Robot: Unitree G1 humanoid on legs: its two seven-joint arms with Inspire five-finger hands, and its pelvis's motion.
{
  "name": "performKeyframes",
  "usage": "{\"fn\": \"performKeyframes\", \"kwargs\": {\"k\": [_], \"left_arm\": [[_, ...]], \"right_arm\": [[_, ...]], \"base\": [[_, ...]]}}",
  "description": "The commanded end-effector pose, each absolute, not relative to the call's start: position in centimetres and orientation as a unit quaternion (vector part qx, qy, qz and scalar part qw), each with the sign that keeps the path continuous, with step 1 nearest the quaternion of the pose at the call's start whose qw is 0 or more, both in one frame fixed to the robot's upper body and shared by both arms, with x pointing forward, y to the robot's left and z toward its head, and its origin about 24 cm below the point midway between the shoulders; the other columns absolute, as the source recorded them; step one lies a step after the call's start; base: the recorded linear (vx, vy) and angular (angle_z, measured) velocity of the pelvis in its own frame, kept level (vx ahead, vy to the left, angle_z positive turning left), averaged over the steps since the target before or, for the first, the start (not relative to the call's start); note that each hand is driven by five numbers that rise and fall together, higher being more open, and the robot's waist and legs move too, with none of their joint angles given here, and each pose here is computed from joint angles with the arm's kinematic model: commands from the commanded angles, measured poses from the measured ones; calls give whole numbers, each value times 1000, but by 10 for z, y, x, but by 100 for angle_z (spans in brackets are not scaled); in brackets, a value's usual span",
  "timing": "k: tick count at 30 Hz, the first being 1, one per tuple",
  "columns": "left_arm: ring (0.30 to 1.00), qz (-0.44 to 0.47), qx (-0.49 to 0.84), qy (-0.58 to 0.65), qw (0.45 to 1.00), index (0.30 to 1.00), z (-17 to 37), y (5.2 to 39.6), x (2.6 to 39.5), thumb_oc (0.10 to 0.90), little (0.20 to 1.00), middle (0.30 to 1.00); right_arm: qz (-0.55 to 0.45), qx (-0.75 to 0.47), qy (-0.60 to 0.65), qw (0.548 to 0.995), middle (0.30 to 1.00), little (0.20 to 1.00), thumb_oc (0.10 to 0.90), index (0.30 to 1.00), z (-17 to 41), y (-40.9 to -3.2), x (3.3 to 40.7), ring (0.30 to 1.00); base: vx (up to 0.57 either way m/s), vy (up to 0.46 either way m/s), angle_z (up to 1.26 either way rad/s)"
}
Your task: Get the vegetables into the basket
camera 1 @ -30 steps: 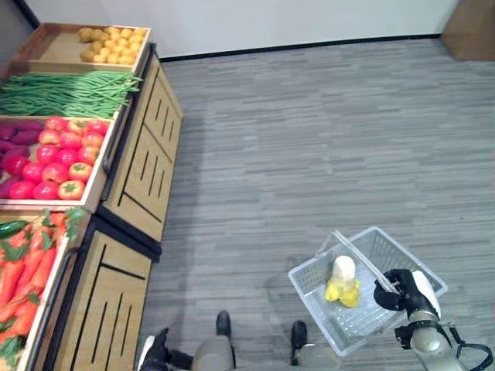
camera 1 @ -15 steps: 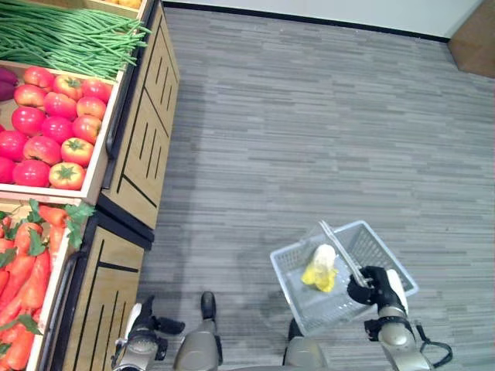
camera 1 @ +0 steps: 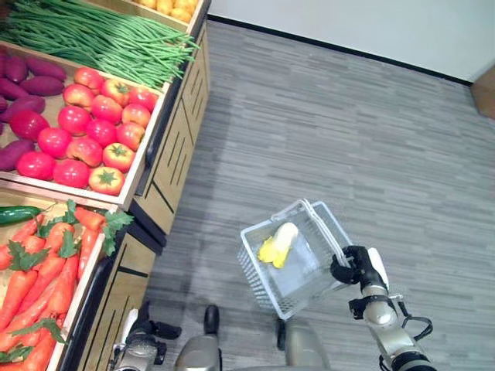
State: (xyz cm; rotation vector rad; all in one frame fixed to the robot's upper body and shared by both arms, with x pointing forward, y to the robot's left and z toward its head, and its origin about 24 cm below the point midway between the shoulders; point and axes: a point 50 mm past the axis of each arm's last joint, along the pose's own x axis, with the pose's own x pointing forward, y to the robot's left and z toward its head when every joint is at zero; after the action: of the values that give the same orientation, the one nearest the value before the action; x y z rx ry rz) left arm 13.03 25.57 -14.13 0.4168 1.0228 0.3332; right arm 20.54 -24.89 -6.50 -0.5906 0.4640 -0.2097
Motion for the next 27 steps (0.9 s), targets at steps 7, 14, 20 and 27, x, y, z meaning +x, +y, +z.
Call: {"fn": "performKeyframes", "kwargs": {"k": [7,14,20,27], "left_arm": [[1000,180,149,519,822,1000,-151,259,94,900,1000,1000],[1000,174,138,499,837,1000,-148,255,107,900,1000,1000],[1000,168,149,506,833,1000,-149,254,107,900,1000,1000],[1000,179,154,517,823,1000,-149,259,101,900,1000,1000]], "right_arm": [[-182,-338,96,918,300,300,400,300,6,-310,228,300],[-193,-355,101,909,300,300,400,300,11,-324,228,300],[-215,-343,123,906,300,300,400,300,0,-327,212,300],[-193,-334,143,911,300,300,400,300,-14,-312,212,300]], "base": [[220,-317,111],[67,-169,42],[24,-3,79],[63,219,51]]}}
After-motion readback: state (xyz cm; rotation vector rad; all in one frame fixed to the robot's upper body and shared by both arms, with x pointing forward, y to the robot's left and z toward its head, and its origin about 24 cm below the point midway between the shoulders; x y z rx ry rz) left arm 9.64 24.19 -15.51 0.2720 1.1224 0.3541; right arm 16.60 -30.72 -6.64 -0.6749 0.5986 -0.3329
